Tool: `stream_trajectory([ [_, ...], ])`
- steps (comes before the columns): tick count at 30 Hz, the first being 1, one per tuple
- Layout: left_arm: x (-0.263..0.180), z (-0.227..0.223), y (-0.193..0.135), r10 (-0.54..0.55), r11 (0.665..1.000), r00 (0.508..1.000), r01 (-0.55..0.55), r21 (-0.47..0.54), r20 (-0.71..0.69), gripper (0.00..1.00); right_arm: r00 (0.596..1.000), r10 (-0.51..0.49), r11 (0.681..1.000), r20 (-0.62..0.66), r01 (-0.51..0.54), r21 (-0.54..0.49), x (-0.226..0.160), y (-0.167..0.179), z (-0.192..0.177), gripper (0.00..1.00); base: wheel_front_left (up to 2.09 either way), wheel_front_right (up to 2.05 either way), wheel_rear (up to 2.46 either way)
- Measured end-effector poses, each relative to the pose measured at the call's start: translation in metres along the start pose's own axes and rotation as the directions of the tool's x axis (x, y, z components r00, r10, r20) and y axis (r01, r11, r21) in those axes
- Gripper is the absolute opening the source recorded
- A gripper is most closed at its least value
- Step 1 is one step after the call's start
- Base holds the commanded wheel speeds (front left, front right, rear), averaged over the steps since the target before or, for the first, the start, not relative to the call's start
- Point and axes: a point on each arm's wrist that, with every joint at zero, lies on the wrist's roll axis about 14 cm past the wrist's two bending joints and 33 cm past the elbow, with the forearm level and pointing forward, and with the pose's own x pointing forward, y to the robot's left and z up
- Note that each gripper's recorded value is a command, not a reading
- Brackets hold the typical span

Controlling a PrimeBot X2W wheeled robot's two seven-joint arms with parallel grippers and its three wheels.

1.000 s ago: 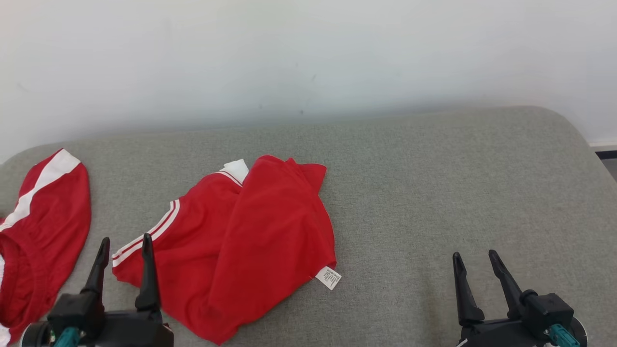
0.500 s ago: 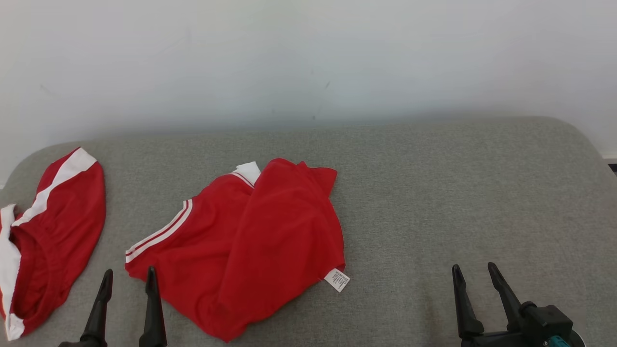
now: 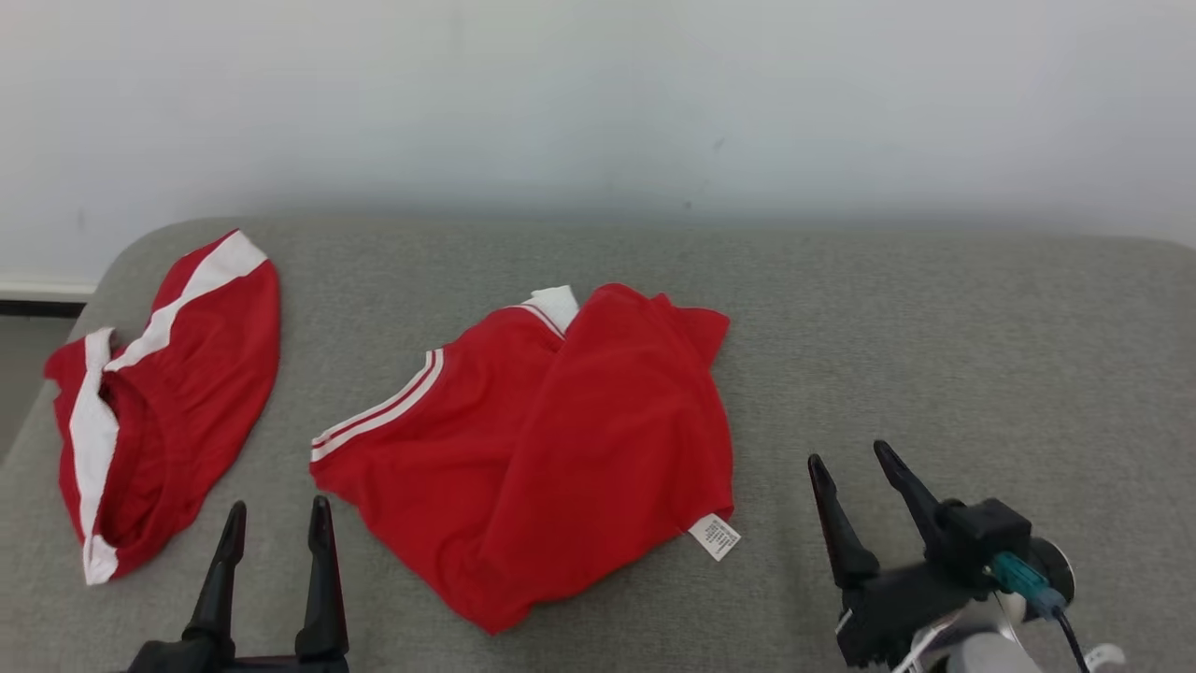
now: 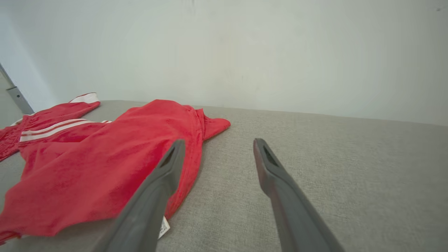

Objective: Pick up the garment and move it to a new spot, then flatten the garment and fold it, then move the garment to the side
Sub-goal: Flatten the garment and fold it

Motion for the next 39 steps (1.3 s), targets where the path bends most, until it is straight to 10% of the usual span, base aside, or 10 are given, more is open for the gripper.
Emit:
stream_trajectory([
  [18,-0.022,-0.007,0.031,0.107,0.994,0.993,-0.107,0.016,-0.038,1.00,0.928,0.143,0.989,-0.343,-0.151,0.005,0.060,0.045,-0.090,1.00,0.00,0.00,0.00],
  [19,-0.024,-0.007,0.034,0.116,0.993,0.992,-0.115,0.018,-0.041,1.00,0.920,0.150,0.988,-0.362,-0.156,0.013,0.060,0.049,-0.096,0.81,0.00,0.00,0.00],
  [21,-0.027,-0.008,0.038,0.131,0.991,0.990,-0.130,0.021,-0.046,1.00,0.909,0.160,0.987,-0.386,-0.159,0.034,0.059,0.056,-0.104,0.00,0.00,0.00,0.00],
  [39,-0.010,-0.027,0.002,0.022,0.999,0.996,-0.025,-0.043,-0.086,1.00,0.976,-0.150,0.989,-0.157,0.150,-0.013,0.007,-0.079,-0.044,0.00,0.00,0.00,0.00],
])
